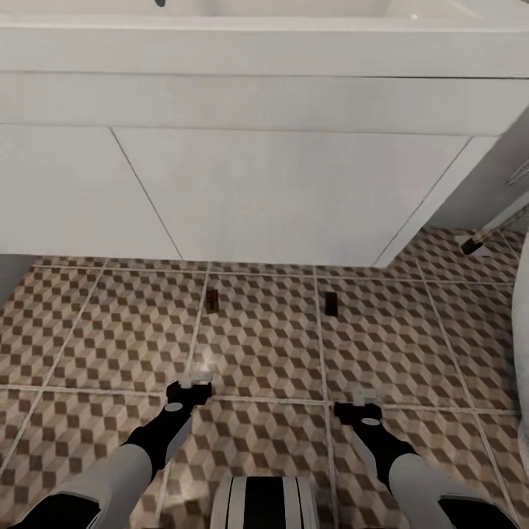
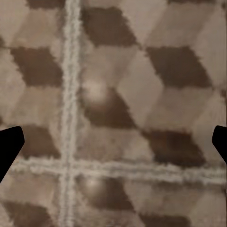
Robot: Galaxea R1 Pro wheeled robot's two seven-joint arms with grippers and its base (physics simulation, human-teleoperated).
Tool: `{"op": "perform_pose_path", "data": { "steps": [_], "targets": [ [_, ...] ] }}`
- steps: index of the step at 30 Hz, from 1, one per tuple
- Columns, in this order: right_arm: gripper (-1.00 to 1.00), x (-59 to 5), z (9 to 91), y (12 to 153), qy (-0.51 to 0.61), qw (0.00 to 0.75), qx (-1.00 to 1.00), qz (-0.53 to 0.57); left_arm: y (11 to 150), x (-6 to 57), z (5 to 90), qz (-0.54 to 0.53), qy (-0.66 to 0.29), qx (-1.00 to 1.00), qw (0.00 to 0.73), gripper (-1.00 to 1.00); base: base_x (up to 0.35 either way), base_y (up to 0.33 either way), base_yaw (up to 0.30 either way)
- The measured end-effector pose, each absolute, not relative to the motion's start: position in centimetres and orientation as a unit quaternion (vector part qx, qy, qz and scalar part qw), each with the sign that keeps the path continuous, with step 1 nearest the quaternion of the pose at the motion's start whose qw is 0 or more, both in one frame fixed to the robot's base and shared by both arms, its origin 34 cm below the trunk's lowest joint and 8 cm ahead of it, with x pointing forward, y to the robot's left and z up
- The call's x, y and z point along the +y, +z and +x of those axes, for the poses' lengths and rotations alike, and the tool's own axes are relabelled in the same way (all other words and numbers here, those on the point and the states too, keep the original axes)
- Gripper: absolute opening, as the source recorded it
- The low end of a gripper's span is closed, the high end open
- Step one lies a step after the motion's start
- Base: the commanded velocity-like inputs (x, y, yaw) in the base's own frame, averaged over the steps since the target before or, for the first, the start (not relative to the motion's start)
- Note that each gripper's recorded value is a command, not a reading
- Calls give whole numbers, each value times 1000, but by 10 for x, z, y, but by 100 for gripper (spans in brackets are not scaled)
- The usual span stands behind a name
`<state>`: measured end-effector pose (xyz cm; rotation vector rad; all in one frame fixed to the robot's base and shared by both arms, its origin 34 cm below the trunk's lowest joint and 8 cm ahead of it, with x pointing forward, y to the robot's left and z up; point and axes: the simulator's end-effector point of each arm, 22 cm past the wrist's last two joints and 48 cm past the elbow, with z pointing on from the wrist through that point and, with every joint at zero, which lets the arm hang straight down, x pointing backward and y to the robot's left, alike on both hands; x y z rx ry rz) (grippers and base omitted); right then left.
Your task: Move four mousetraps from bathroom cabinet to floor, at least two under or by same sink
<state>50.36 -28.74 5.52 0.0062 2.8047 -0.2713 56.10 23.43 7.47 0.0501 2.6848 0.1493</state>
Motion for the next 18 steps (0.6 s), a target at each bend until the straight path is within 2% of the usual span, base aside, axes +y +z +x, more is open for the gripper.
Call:
{"op": "perform_pose_path", "data": {
  "steps": [7,18],
  "targets": [
    [100,-287,504,55,-95,161,982,2,75,233,562,18,53,973,226,100,-212,0,0],
    [100,-287,504,56,-95,162,982,2,76,233,562,19,53,972,227,100,-38,0,0]
  ]
}}
